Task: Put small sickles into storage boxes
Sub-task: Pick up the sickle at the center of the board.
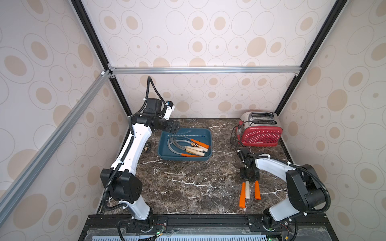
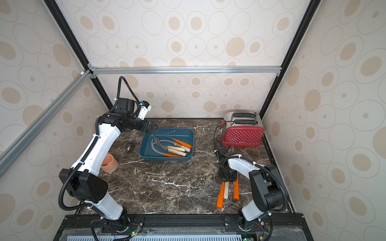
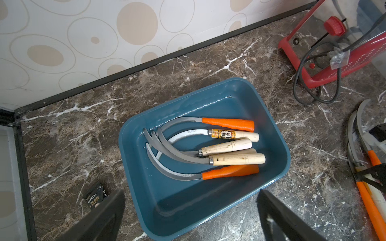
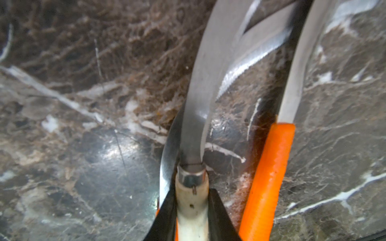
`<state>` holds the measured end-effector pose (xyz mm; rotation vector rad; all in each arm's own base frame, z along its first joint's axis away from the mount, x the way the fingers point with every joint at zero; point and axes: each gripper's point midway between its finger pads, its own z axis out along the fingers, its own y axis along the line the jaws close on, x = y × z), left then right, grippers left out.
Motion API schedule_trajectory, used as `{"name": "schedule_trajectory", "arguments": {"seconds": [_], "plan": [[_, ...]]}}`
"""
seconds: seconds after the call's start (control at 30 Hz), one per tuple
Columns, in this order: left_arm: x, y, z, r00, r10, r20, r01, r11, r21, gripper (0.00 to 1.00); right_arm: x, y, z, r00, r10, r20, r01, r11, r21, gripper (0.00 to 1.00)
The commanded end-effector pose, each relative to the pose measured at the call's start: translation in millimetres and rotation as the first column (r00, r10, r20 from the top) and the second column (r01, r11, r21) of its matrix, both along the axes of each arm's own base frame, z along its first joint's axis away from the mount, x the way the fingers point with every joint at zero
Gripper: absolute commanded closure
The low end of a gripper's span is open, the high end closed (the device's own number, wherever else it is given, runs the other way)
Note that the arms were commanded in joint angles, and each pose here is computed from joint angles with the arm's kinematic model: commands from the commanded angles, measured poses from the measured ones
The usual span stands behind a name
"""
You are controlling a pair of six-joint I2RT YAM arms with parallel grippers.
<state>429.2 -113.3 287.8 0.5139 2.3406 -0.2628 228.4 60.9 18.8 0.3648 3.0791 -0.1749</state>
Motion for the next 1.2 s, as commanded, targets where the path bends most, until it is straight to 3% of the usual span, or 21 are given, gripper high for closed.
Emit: {"name": "schedule_trajectory", "arguments": {"seconds": [0.0, 0.57, 1.17], "plan": [[-3, 0, 19, 0.999, -0.009, 0.051, 0.009, 1.0, 0.005, 0.01, 12, 12, -11, 0.998, -0.014, 0.058, 0.01, 0.998, 0.063, 0.73], [-1, -5, 25, 0.998, -0.018, 0.064, 0.019, 1.0, -0.024, 0.01, -14, 2, -20, 0.996, -0.083, 0.043, 0.08, 0.995, 0.059, 0.72], [-9, -4, 37, 0.996, -0.008, 0.086, 0.012, 0.999, -0.046, 0.01, 9, 1, 0, 0.993, -0.024, 0.117, 0.021, 0.999, 0.029, 0.89]]}}
